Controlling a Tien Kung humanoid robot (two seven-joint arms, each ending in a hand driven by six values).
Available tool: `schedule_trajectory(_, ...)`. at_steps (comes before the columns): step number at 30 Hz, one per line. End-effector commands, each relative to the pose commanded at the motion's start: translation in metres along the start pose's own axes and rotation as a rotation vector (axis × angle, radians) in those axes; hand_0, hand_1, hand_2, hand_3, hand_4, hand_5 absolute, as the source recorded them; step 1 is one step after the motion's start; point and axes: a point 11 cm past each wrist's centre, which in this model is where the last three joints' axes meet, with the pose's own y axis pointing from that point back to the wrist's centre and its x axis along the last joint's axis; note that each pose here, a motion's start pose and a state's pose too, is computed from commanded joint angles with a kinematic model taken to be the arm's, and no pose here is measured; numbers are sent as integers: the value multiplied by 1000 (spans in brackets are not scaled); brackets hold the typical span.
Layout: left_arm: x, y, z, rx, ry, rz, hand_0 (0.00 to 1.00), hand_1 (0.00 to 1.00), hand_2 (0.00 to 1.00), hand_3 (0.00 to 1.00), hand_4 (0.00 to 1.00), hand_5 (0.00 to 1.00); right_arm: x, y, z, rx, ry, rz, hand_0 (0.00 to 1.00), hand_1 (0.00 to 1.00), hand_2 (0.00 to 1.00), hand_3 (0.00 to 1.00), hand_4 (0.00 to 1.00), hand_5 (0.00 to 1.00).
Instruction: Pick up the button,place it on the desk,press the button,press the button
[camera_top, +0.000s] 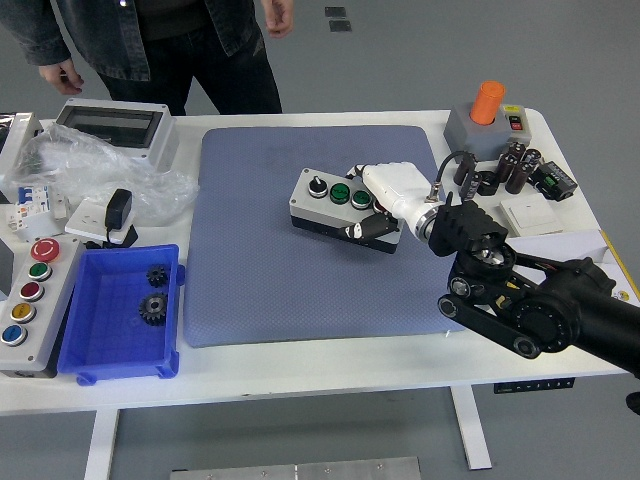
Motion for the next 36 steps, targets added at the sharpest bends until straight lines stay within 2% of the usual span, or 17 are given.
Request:
schedule_trajectory(1, 0, 0, 0, 0, -1, -1, 641, 637, 609, 662, 679, 301, 1, 0, 0, 25, 4, 4, 318, 434, 364, 408, 257, 2)
schedule_trajectory(6, -1, 0, 0, 1, -5, -1, 641, 637, 609, 662, 679, 301, 3, 3, -2, 101, 21, 23, 318, 434, 364, 408, 257, 2)
schedule_trajectory(7, -1, 0, 0, 1, -5, -1, 640, 637, 609, 662, 680, 302, 2, 3, -2, 111, 24, 26, 423, 466, 379, 432, 297, 2)
schedule_trajectory(11, -2, 0, 0, 1, -8, -1, 640, 637, 609, 662, 680, 302, -6, 5, -1, 119, 32, 11, 423, 466, 379, 432, 297, 2)
schedule_trajectory(12, -2, 0, 1, 0, -8, -1, 639, 637, 608, 662, 681, 302, -9, 5, 0, 119, 32, 6, 508, 519, 409, 455, 295, 2)
schedule_trajectory(17, -2, 0, 1, -1, -11, -2, 639, 637, 608, 662, 681, 302, -20, 6, 2, 113, 36, -15, 508, 519, 409, 455, 295, 2)
schedule_trajectory(18, -3, 0, 1, -1, -12, -2, 639, 637, 609, 663, 681, 303, -21, 6, 2, 112, 37, -17, 539, 534, 411, 465, 277, 2)
schedule_trajectory(30, -3, 0, 2, -4, -17, -2, 639, 637, 609, 663, 682, 303, -24, 5, 1, 120, 75, -20, 547, 553, 442, 472, 300, 2)
schedule_trajectory(31, -3, 0, 3, -4, -18, -3, 639, 637, 609, 664, 682, 303, -24, 5, 1, 122, 80, -21, 580, 612, 567, 512, 343, 2)
schedule_trajectory(36, -3, 0, 3, -4, -20, -2, 639, 637, 609, 664, 682, 303, -25, 5, 2, 123, 98, -24, 580, 612, 567, 512, 343, 2)
